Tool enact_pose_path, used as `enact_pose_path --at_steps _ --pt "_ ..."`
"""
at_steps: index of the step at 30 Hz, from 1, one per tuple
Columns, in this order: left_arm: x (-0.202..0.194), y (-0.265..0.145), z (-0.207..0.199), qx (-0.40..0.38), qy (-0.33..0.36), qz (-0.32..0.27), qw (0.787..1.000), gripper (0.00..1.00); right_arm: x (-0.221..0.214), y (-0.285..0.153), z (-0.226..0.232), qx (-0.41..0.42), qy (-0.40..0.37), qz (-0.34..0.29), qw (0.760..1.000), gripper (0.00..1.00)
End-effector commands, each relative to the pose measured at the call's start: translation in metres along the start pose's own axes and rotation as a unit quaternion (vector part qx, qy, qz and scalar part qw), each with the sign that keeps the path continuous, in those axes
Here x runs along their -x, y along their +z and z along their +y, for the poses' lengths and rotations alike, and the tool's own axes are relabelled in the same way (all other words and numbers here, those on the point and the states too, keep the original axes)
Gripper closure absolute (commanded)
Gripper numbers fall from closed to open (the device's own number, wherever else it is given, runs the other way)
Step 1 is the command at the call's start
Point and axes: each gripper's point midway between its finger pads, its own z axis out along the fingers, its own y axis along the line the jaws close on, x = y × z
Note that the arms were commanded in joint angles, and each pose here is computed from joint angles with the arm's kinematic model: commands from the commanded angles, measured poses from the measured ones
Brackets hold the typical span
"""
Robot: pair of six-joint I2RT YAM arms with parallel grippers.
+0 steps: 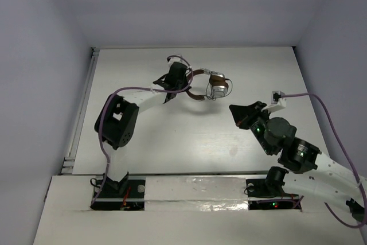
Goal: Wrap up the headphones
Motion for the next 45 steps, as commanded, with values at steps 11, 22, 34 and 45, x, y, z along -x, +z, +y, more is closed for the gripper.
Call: enact_pose_path --at_steps 11,22,34,45 --pt "0.0 0.041 0.003 0.041 0.019 -0.018 0.999 1.0 -0.008 -0.01 -0.033 -0.04 -0.024 0.004 0.999 0.41" --pt "0.021 0.013 0.009 0.048 0.014 -0.062 0.997 0.52 0.007 -0.012 -0.032 -0.056 -0.024 -0.012 0.998 0.17" --pt "0.116 -0.15 -0.007 -0.045 -0.046 -0.238 0.969 0.01 0.091 -0.046 -0.024 -0.064 -0.02 -0.101 0.993 0.0" --pt "0.131 -0.26 0.01 -0.095 -0.069 -0.302 0.946 0.01 0.151 -0.091 -0.037 -0.059 0.009 -0.17 0.984 0.01"
